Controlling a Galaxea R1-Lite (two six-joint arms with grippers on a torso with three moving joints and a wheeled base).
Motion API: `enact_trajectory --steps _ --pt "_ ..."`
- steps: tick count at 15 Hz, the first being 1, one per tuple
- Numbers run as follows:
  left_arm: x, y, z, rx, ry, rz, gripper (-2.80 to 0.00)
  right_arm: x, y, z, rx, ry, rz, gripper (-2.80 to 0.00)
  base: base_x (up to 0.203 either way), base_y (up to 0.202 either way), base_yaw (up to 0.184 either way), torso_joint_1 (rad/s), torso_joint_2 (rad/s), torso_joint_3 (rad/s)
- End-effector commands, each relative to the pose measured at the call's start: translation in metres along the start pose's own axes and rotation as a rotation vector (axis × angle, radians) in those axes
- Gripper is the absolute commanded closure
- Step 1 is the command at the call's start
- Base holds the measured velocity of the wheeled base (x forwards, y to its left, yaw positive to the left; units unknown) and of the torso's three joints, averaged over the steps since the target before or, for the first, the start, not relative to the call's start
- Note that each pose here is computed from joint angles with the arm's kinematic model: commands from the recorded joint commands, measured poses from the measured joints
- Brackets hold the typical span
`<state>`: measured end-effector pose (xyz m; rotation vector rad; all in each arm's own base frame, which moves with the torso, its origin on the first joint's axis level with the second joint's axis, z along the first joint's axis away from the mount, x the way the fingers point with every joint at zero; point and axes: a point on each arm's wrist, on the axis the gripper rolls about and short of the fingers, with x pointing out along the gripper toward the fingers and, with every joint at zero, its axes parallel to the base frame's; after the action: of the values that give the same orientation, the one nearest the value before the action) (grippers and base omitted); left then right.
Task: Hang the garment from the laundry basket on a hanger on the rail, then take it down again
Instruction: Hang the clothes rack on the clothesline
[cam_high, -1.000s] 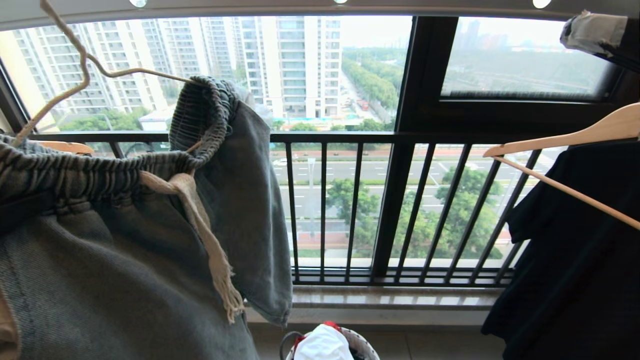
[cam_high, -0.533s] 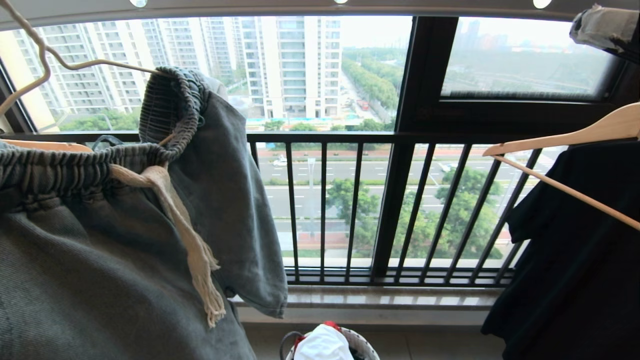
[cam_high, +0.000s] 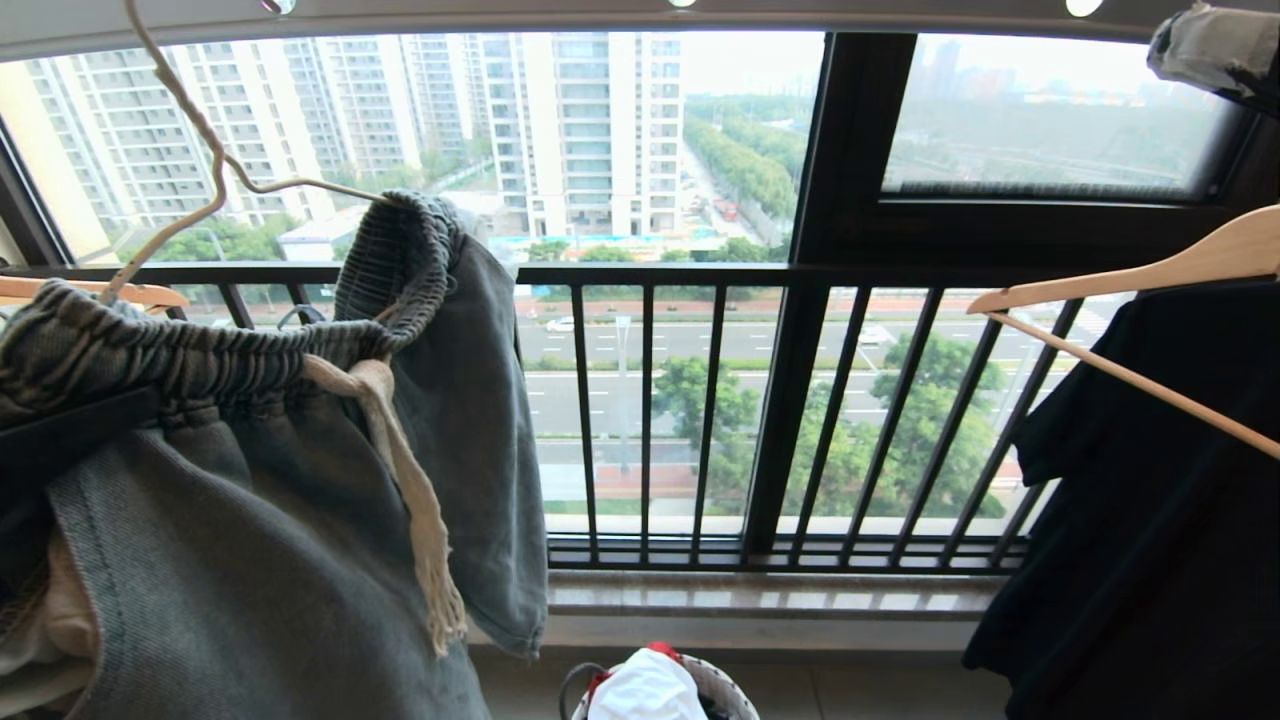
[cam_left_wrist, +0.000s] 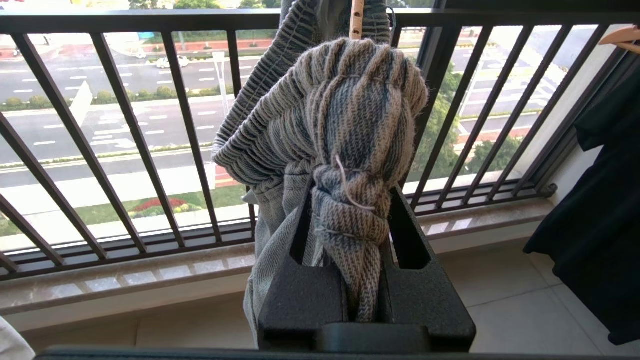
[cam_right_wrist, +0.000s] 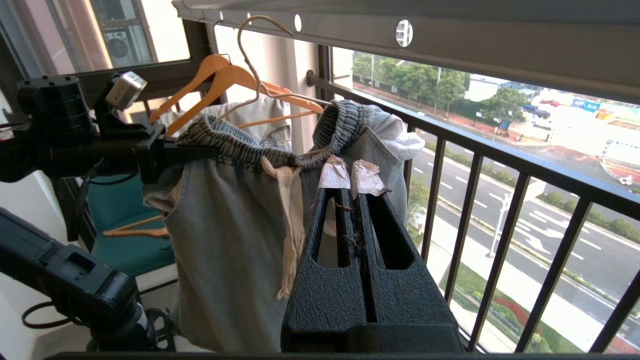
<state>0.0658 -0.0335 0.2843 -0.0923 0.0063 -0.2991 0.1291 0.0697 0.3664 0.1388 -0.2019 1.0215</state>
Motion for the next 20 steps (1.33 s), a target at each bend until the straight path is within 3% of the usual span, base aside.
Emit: enact_trajectory --steps 1,6,20 --pt "0.008 -0.002 -0.001 0.005 0.017 0.004 0.0 0.0 -0.001 0.001 -0.01 -0.012 -0.004 0.0 0.0 0.0 0.0 0.0 0.0 0.0" --pt "0.007 -0.002 0.007 -0.01 -0.049 0.001 0.0 0.001 -0.002 0.001 -0.01 -0.011 -0.004 0.0 0.0 0.0 0.0 0.0 0.0 0.0" --pt "0.025 -0.001 0.001 -0.017 0.002 0.059 0.0 0.001 -0.002 0.0 -0.009 -0.01 -0.004 0.0 0.0 0.0 0.0 0.0 0.0 0.0"
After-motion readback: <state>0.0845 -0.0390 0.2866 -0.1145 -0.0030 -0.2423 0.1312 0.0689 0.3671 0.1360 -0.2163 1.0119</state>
